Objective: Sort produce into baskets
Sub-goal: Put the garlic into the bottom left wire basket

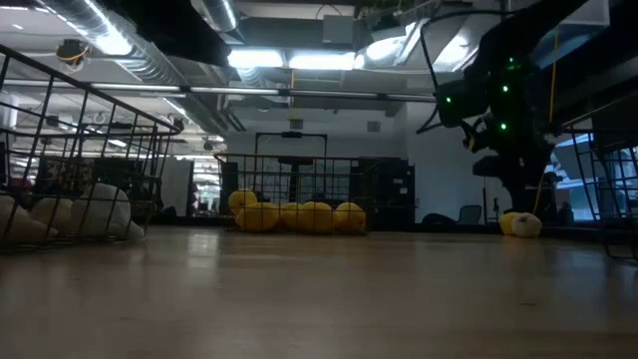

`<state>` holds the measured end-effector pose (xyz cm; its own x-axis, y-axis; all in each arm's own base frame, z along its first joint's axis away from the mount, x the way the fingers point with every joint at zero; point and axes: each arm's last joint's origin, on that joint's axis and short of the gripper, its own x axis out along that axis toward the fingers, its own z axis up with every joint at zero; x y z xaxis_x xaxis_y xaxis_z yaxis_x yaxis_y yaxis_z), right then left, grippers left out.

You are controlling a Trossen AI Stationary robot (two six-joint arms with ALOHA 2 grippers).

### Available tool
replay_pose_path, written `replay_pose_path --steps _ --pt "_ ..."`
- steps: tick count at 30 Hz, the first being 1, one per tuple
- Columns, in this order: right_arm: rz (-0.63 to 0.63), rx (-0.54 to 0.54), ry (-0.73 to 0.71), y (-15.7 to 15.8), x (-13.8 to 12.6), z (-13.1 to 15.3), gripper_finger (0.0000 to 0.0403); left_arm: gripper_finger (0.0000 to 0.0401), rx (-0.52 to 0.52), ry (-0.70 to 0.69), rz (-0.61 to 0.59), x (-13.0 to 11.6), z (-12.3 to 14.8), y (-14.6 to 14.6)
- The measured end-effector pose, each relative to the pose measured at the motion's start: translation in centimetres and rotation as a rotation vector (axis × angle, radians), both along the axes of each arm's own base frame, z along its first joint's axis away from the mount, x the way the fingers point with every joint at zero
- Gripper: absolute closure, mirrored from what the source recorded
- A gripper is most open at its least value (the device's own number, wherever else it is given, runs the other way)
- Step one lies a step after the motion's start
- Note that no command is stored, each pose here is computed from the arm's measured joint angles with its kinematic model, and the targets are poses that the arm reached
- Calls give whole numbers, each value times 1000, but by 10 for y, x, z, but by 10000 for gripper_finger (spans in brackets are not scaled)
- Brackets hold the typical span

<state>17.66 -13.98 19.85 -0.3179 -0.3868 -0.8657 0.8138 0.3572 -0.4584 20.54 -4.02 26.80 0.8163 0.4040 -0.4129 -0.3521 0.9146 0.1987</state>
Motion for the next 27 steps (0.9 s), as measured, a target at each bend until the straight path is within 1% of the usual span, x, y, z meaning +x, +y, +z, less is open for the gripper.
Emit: replay_pose_path --steps 4,8,12,15,17,21,27 --pt "-3 -8 -46 -8 -3 -9 150 138 51 -29 35 5 -1 13" --pt "-18 -10 -114 -17 -6 -17 150 138 96 -64 55 8 -10 25" --pt "-64 -5 -104 -25 -17 -22 150 138 78 -106 53 8 -20 36" --pt "-79 -10 -94 -29 -23 -24 150 138 57 -114 41 9 -24 42" --pt "-71 -21 -111 -34 -24 -25 150 138 52 -107 49 10 -25 47" --pt "-86 -28 -142 -41 -28 -26 150 138 59 -99 80 10 -27 54" --pt "-110 -34 -167 -49 -34 -26 150 138 88 -63 96 11 -30 61"
